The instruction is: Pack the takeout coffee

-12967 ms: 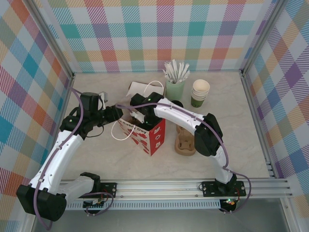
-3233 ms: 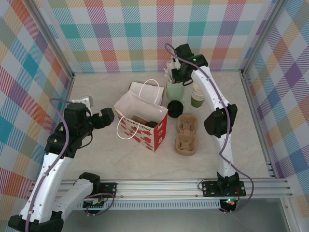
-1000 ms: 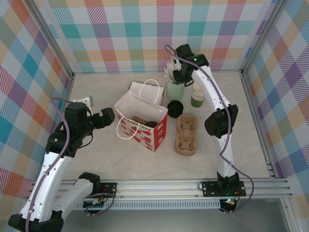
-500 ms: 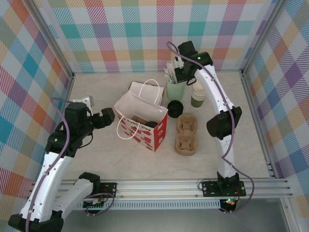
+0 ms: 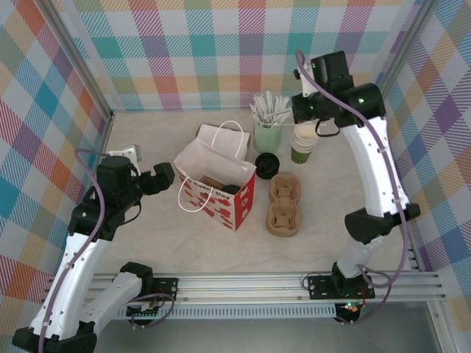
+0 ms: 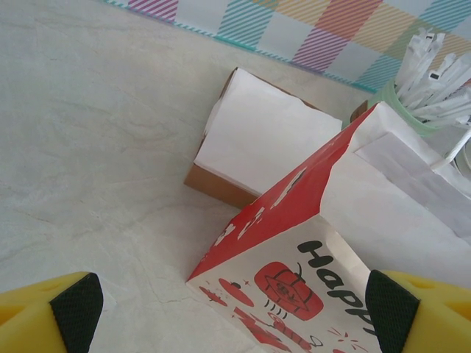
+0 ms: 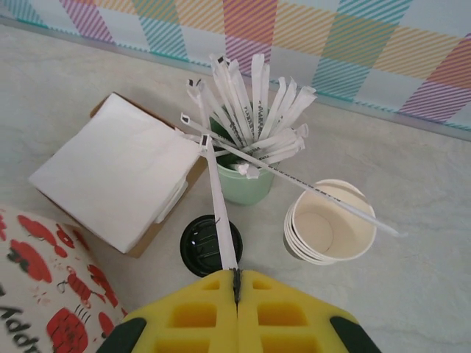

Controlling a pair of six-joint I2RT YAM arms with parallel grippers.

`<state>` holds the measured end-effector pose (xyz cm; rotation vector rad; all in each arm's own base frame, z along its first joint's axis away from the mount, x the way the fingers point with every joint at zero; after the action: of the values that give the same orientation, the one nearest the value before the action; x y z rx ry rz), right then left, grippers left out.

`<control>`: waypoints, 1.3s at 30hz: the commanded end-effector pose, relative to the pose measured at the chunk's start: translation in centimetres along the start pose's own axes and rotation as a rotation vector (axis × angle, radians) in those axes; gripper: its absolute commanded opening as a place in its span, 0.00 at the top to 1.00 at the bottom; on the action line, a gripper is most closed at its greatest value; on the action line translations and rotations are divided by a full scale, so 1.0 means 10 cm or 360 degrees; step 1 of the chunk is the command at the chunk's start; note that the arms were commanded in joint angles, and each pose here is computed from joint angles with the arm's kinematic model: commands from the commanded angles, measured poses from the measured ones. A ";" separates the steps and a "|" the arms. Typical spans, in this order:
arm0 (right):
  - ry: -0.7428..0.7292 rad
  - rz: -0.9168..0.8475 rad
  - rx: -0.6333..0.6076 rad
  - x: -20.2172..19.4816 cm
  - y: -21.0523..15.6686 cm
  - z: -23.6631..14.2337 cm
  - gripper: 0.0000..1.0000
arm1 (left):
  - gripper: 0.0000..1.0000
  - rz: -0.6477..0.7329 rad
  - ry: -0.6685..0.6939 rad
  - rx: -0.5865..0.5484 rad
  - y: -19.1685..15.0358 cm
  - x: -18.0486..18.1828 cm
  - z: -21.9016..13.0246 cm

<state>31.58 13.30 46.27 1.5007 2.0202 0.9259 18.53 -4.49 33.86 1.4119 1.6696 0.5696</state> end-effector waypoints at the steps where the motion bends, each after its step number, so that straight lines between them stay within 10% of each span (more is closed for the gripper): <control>1: 0.0028 -0.0028 -0.0035 0.03 0.01 0.00 0.93 | 0.06 -0.0005 -0.0062 -0.0072 0.11 -0.06 -0.07; 11: 0.0083 0.0028 -0.0148 0.01 -0.03 -0.56 0.93 | 0.06 0.0006 -0.0051 -0.0090 0.14 -0.06 -0.12; 25: 0.0802 0.0072 -0.0263 0.24 -0.58 -1.66 0.94 | 0.06 0.0012 -0.0024 -0.0133 0.18 -0.05 -0.13; 39: 0.0863 -0.0036 0.0109 0.65 -0.57 -0.98 0.95 | 0.06 -0.0073 -0.0077 -0.0071 0.14 -0.08 -0.06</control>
<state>18.62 15.16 48.94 1.3840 2.4421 1.4263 18.61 -4.55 34.30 1.3919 1.6720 0.5590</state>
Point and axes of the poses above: each hand's point on the last joint's axis, 136 mm out from that joint toward the fingers, its own z axis out along the fingers, its own x axis along the line the jaws close on, y = z × x, the point moved 9 cm from there along -z, back along the fingers, and after that the axes turned 3 degrees about z, right-handed, at the moved point
